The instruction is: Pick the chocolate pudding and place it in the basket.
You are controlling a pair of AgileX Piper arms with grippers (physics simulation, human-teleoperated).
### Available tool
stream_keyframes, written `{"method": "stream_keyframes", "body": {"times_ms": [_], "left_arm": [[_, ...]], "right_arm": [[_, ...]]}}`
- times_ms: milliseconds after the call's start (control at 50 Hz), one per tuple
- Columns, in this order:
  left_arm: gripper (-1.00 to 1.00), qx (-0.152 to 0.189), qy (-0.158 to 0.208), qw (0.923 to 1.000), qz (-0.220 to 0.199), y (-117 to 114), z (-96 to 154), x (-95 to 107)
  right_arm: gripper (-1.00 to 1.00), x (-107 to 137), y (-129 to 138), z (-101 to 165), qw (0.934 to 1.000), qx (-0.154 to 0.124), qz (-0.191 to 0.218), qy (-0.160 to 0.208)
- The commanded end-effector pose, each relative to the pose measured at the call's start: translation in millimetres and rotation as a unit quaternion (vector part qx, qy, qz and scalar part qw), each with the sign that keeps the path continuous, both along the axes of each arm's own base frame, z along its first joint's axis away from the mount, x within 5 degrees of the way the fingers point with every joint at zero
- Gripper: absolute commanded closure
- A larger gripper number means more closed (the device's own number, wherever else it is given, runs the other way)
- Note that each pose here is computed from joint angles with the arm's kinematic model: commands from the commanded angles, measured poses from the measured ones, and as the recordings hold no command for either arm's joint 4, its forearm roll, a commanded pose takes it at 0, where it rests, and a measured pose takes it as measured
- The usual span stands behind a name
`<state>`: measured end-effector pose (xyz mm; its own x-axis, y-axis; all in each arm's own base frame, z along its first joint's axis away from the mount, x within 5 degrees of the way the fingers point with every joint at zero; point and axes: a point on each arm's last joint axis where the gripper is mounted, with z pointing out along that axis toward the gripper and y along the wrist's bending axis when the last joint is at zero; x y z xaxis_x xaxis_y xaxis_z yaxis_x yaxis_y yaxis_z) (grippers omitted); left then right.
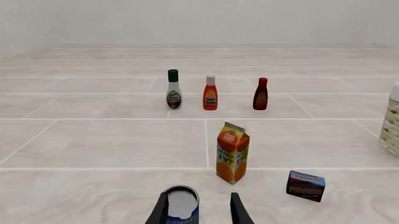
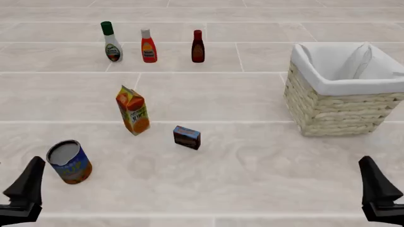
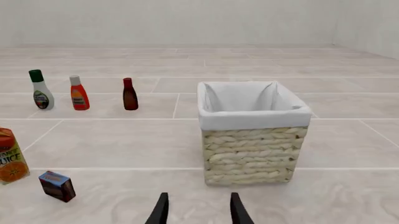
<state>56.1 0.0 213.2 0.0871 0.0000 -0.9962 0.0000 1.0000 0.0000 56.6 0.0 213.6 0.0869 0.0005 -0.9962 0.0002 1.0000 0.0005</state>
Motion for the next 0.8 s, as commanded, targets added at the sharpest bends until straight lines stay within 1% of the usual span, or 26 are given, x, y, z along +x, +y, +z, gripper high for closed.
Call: {"method": "stream_keyframes", "body": {"times_ms": [20,280,320,340,360,440,480,520,620,660,700,800], "left_arm": [[-1.0,0.0,0.0,1.0,0.0,0.0,0.0,0.0],[-1.0,0.0,0.0,1.0,0.0,0.0,0.0,0.0],[-1.0,0.0,0.0,1.0,0.0,0.0,0.0,0.0],[-1.0,0.0,0.0,1.0,0.0,0.0,0.0,0.0],[-1.0,0.0,0.0,1.0,0.0,0.0,0.0,0.0],[-1.0,0.0,0.0,1.0,0.0,0.0,0.0,0.0],[-1.0,0.0,0.0,1.0,0.0,0.0,0.0,0.0],[-1.0,0.0,0.0,1.0,0.0,0.0,0.0,0.0],[-1.0,0.0,0.0,1.0,0.0,0.0,0.0,0.0],[-1.0,0.0,0.0,1.0,0.0,0.0,0.0,0.0],[-1.0,0.0,0.0,1.0,0.0,0.0,0.0,0.0],[-1.0,0.0,0.0,1.0,0.0,0.0,0.0,0.0]], "right_arm": [[-1.0,2.2,-0.2,1.1,1.0,0.001,-0.002,0.001],[-1.0,3.8,-0.5,1.1,1.0,-0.001,-0.004,0.002],[-1.0,4.1,-0.4,1.4,0.9999,-0.011,-0.004,0.002],[-1.0,8.9,0.3,0.7,0.9998,-0.018,0.001,0.013],[-1.0,11.0,0.3,0.8,0.9997,-0.021,0.001,0.016],[-1.0,14.7,0.3,1.7,0.9997,-0.017,0.001,0.016],[-1.0,19.0,0.9,1.8,0.9997,-0.014,0.005,0.022],[-1.0,20.2,1.6,2.3,0.9995,-0.021,0.009,0.02],[-1.0,28.4,2.6,3.2,0.9994,-0.015,0.014,0.027],[-1.0,32.7,3.2,5.8,0.9993,-0.021,0.017,0.026],[-1.0,36.5,3.3,6.9,0.9993,-0.017,0.017,0.029],[-1.0,43.9,4.8,13.1,0.9992,-0.02,0.023,0.026]]}}
